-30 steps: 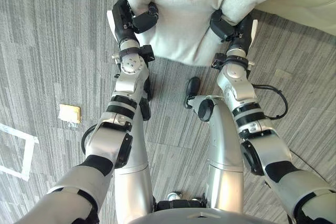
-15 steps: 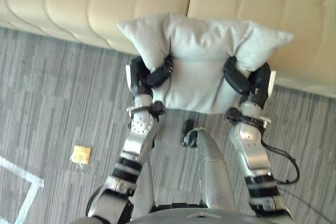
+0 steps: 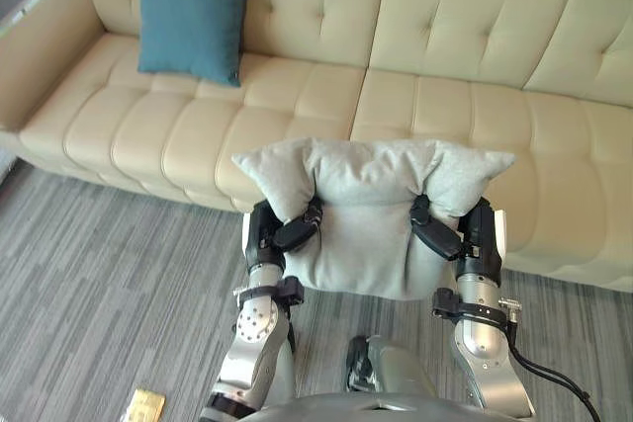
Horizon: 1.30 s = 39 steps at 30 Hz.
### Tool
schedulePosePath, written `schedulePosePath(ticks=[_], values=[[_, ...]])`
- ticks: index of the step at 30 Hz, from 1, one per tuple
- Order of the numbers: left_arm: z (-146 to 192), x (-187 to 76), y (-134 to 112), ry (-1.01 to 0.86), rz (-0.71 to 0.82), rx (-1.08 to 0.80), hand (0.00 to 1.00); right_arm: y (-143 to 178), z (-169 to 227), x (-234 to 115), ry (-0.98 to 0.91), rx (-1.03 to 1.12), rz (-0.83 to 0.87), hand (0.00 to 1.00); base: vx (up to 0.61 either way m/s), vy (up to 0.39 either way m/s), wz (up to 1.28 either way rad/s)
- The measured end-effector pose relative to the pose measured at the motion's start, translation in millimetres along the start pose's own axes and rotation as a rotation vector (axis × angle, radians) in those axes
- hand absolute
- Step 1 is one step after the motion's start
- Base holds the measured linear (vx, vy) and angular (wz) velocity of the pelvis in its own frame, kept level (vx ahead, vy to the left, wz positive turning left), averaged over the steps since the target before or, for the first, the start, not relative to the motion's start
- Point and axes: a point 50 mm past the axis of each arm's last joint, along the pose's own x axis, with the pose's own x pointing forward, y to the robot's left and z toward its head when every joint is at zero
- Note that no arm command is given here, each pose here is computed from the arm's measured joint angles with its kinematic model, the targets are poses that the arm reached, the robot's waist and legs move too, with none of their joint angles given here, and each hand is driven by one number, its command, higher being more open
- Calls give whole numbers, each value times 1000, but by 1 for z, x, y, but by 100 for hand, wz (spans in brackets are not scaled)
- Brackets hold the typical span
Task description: Pick up cushions and gather them together orderly.
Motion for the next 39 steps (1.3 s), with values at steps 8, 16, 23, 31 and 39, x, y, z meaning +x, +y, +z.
schedulePosePath(ticks=[8, 16, 23, 31, 39], values=[[-8, -6, 4, 42, -32, 58, 0, 2, -2, -1, 22, 0, -19, 0, 402, 154, -37], [-20, -7, 16, 98, -12, 120, 0, 15, -36, -1, 151, -61, 26, 0, 382, 76, -25], [-36, -10, 19, 173, -25, 171, 0, 9, -50, 6, 186, -138, 66, 0, 169, -219, -1], [-39, -12, 10, 184, -74, 161, 0, -3, -50, 1, 197, -143, 25, 0, 54, -59, 7], [-32, -5, 18, 142, -76, 257, 0, 3, -48, 7, 179, -157, 40, 0, -43, 57, 9]])
